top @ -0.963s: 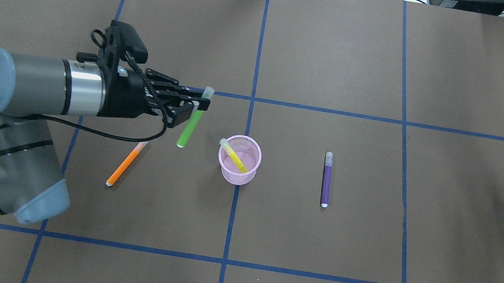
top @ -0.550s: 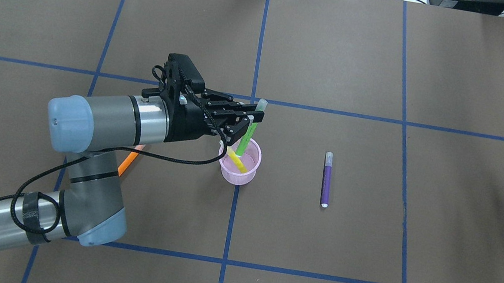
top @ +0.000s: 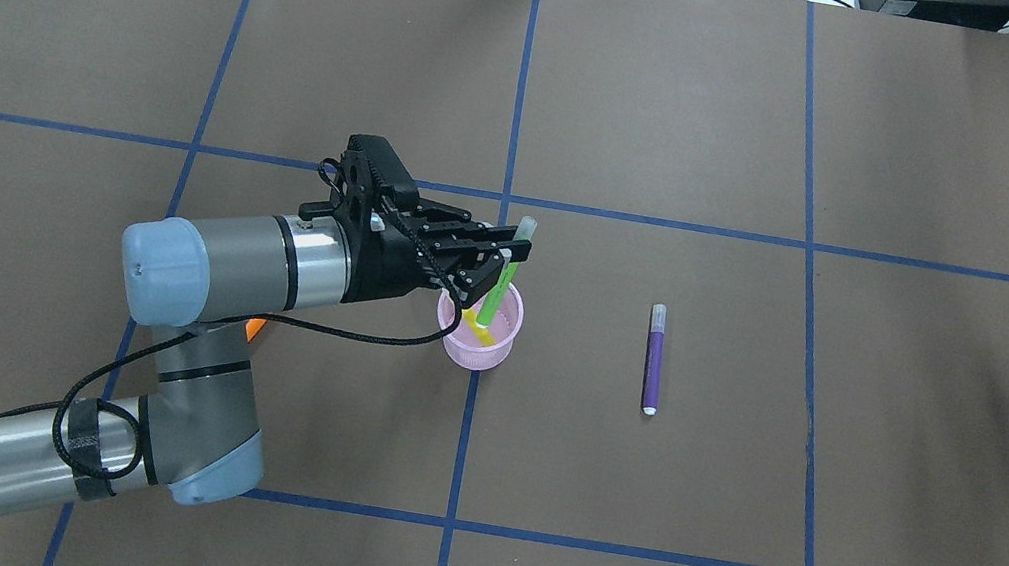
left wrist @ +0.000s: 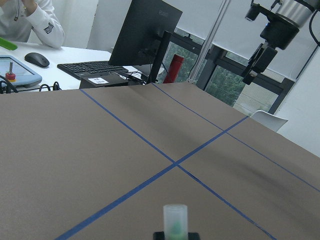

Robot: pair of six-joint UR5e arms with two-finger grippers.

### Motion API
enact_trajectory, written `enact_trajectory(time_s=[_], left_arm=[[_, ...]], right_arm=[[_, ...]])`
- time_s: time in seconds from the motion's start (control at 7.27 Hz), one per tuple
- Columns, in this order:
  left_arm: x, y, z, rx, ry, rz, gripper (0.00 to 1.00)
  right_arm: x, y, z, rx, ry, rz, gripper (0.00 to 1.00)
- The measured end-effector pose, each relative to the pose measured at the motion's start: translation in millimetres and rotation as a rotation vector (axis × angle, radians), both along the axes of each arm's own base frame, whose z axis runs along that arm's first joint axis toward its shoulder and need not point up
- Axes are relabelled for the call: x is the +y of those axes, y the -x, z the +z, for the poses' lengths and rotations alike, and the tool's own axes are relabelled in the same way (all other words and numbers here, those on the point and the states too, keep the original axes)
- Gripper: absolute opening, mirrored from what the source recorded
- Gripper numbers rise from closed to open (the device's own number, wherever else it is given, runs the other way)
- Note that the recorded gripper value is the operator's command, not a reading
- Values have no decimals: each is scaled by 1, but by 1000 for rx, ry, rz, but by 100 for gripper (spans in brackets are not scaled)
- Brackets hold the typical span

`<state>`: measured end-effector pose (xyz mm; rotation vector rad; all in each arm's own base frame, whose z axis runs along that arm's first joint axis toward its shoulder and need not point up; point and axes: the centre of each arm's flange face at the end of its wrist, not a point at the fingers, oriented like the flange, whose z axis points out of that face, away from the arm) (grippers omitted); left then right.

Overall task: Collect pens into pen holder
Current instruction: 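Lower the green marker into the pink cup and open the left gripper, then raise the left gripper away while the right gripper moves to the purple marker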

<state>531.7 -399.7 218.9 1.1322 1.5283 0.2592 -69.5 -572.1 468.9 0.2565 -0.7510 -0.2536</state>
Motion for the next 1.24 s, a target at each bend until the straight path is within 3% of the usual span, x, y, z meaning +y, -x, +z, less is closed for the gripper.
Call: enact_trajectory(time_s=[0.69, 0.96, 1.24], left_arm=[[6, -1, -13, 12, 12, 7, 100], [9, 17, -38, -79, 50, 16, 100], [21, 50, -69, -261, 135, 28, 100]], right_arm=[[-1, 1, -8, -8, 3, 16, 100], [-1, 10, -19, -35, 22, 62, 100], [3, 51, -33, -94, 51, 110, 100]])
